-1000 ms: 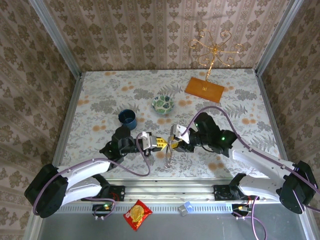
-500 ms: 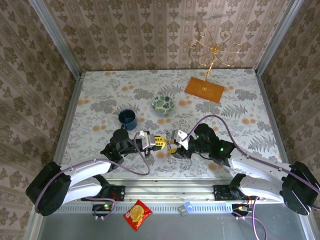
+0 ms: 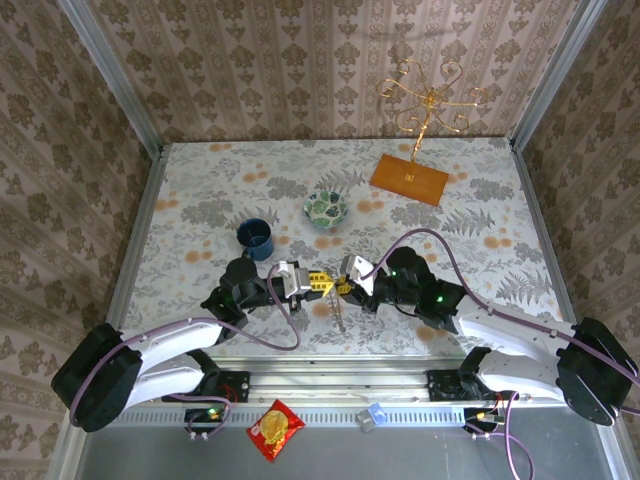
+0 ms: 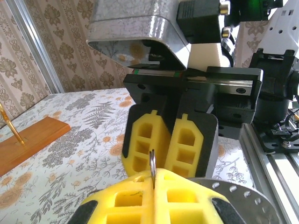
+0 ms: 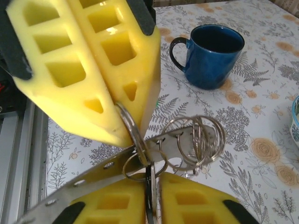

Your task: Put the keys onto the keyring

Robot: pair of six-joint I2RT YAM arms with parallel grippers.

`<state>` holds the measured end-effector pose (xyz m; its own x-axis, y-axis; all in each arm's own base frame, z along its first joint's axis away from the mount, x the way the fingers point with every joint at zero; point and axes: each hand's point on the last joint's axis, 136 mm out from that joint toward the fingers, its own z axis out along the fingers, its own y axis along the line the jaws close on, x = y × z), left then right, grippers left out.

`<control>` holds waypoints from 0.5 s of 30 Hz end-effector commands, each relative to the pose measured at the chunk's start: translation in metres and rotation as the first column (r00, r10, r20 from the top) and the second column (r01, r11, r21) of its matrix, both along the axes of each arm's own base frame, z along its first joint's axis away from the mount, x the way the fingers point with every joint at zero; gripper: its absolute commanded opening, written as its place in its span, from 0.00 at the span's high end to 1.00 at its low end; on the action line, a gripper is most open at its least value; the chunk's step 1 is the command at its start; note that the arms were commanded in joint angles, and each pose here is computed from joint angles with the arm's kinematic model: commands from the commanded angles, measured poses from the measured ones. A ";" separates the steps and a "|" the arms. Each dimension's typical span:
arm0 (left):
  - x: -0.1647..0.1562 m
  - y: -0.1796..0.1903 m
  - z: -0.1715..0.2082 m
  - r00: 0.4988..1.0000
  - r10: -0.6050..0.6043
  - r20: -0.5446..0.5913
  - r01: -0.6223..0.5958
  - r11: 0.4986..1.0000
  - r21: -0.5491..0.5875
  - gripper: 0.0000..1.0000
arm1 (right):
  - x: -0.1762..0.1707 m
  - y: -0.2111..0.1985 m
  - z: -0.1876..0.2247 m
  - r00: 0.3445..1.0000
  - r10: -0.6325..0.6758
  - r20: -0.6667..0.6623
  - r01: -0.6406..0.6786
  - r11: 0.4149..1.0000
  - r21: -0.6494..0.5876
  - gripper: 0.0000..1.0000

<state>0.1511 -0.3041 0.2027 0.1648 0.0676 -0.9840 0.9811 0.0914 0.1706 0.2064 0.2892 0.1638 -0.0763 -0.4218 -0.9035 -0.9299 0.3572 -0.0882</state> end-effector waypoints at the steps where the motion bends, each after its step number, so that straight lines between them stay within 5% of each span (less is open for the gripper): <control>1: 0.003 0.002 0.009 0.999 0.020 0.033 -0.020 1.000 -0.015 1.00 | 0.000 -0.006 0.009 0.999 -0.019 0.033 0.020 1.000 -0.016 0.92; 5: 0.003 0.003 0.003 0.999 0.025 0.035 -0.025 0.999 0.024 1.00 | 0.001 -0.013 0.016 0.997 -0.038 0.061 0.041 0.998 -0.055 1.00; 15: 0.001 0.006 -0.007 0.999 0.022 0.040 -0.026 0.995 0.092 1.00 | 0.004 -0.022 0.048 0.990 -0.043 0.136 0.056 0.994 -0.095 1.00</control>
